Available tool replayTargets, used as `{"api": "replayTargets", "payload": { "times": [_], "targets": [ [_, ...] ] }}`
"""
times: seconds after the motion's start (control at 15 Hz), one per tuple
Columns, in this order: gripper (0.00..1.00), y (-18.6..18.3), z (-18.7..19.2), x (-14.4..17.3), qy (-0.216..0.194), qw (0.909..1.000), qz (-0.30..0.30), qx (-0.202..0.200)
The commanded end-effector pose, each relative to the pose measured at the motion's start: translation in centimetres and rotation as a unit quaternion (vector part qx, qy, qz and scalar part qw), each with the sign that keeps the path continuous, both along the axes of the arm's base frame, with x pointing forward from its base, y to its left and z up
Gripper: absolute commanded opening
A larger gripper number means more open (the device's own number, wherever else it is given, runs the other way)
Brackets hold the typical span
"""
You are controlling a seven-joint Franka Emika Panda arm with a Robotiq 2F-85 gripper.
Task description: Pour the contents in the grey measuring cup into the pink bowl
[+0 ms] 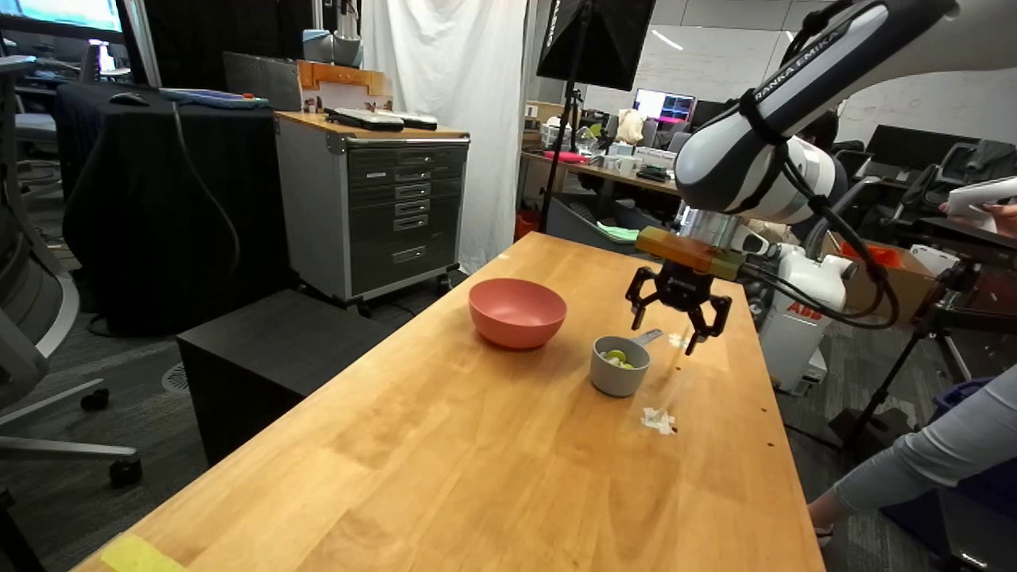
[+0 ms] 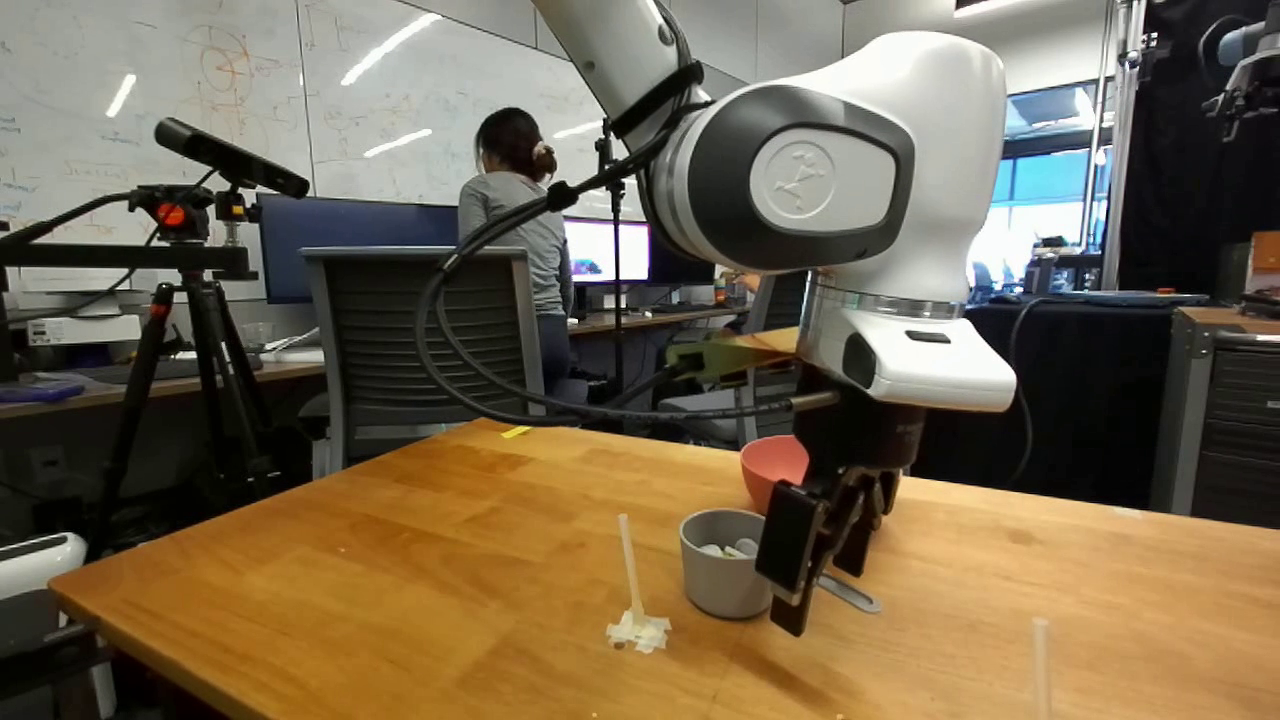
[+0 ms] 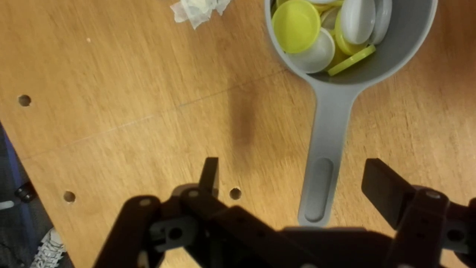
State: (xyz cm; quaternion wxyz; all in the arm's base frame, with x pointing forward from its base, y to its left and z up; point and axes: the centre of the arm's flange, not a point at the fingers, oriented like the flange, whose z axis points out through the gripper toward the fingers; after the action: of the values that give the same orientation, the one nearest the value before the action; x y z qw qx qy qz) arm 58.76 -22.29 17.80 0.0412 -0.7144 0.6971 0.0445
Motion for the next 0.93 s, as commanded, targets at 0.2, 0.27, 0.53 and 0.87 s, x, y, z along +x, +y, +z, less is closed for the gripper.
{"api": "replayTargets", "payload": {
  "times": [0.2, 0.27, 0.53, 0.87],
  "targets": [
    [0.45, -0.2, 0.3, 1.5, -0.005, 0.9999, -0.008, -0.009],
    [0.36, -0.2, 0.4, 1.6, -0.006, 0.9999, -0.009, -0.009],
    [0.11, -0.2, 0.9, 1.9, -0.012, 0.9998, -0.012, -0.011],
    [0.12, -0.3, 1.0, 2.0, -0.012, 0.9998, -0.013, -0.013]
  ]
}}
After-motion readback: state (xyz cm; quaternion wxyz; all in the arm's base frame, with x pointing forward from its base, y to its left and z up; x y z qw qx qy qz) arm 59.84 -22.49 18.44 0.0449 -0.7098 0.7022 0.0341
